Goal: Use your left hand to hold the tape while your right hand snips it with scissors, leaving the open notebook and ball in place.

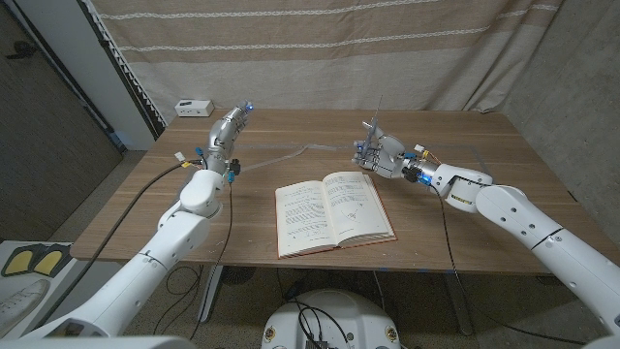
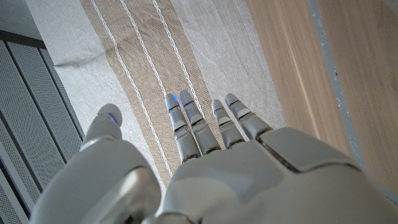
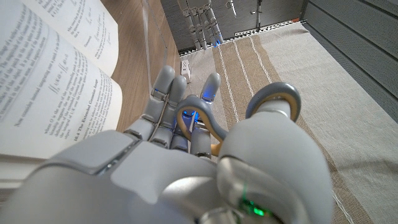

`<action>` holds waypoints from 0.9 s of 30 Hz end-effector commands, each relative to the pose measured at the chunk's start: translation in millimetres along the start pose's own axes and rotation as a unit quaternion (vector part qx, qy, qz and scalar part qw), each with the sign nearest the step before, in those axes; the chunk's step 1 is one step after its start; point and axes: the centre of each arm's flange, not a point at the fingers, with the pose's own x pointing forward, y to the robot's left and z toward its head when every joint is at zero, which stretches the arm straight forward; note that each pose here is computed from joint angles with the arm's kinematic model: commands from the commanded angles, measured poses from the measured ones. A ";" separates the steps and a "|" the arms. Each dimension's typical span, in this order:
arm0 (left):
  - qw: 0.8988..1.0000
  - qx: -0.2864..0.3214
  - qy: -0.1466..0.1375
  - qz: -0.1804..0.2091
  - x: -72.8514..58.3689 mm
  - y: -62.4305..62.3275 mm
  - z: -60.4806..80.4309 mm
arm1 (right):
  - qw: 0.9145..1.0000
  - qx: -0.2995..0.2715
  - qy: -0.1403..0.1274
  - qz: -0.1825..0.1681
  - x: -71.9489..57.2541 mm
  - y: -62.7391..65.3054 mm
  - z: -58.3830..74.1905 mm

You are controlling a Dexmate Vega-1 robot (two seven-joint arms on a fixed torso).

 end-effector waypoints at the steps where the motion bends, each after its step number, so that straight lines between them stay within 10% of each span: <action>1: 0.998 0.063 0.013 -0.017 5.0 -0.1 3.1 | 1.000 -0.005 -0.002 0.006 0.3 1.6 1.2; 27: 0.972 0.232 0.013 -0.033 16.0 -0.6 0.3 | 1.000 -0.007 -0.007 0.010 -2.7 2.2 0.7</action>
